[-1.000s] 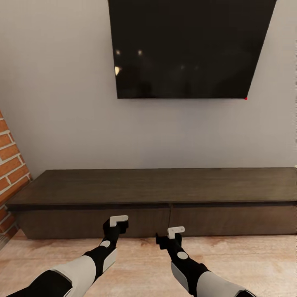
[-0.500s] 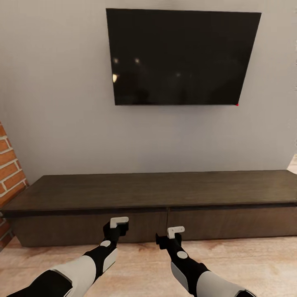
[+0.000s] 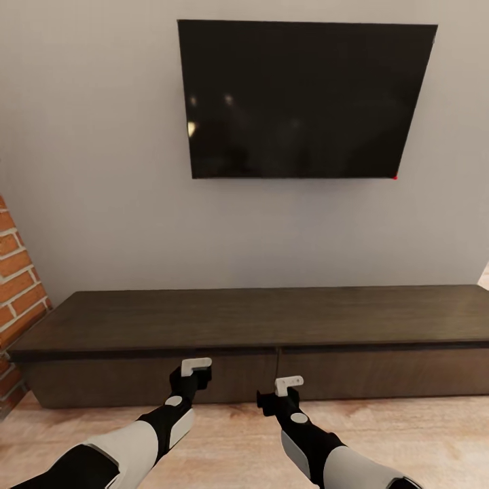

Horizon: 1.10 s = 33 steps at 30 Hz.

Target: Place each of the two pumpkins and all three candles from the living room inside a cabinet in the living room (use any cabinet), then make sure every cabinet is closed, and position the cauldron so it is next to a table in the living room.

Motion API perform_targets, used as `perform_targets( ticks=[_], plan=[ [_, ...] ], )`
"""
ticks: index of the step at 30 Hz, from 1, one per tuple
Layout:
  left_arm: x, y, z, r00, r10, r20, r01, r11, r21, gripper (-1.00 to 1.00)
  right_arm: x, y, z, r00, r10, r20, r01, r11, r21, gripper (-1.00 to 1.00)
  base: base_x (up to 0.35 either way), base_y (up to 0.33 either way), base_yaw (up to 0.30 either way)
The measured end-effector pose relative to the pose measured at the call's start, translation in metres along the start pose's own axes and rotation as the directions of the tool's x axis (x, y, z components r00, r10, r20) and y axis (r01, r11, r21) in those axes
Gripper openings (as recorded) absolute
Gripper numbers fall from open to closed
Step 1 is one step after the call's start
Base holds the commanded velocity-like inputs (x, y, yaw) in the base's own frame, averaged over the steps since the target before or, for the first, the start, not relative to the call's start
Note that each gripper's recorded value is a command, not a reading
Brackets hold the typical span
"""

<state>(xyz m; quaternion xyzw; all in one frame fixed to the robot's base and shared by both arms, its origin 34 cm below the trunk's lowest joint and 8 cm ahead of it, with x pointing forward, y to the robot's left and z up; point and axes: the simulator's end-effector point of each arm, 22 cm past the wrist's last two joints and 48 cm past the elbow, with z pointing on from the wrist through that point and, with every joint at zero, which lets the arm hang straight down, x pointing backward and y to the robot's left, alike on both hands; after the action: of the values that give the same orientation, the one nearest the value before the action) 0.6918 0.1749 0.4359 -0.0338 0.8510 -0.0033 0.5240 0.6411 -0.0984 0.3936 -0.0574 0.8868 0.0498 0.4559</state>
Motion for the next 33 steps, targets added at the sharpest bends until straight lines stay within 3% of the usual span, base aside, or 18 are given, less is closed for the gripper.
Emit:
perform_targets(
  ticks=[8,20,33],
  plan=[
    [-0.008,0.001,-0.002,1.000,0.001,-0.018,-0.001,1.000,-0.005,1.00,-0.005,0.000,-0.004,0.999,-0.002,-0.036,0.002,1.000,-0.001,1.00,0.000,0.000,0.052],
    [-0.011,0.000,-0.003,1.000,0.002,-0.023,-0.002,1.000,-0.004,1.00,-0.009,0.000,-0.006,0.999,-0.002,-0.041,0.002,1.000,-0.002,1.00,0.000,0.000,0.004],
    [-0.051,-0.018,0.002,0.998,-0.024,0.055,0.022,0.999,0.035,1.00,-0.008,0.000,-0.006,0.999,0.002,-0.044,-0.002,1.000,-0.001,1.00,0.000,0.000,0.000]
  ],
)
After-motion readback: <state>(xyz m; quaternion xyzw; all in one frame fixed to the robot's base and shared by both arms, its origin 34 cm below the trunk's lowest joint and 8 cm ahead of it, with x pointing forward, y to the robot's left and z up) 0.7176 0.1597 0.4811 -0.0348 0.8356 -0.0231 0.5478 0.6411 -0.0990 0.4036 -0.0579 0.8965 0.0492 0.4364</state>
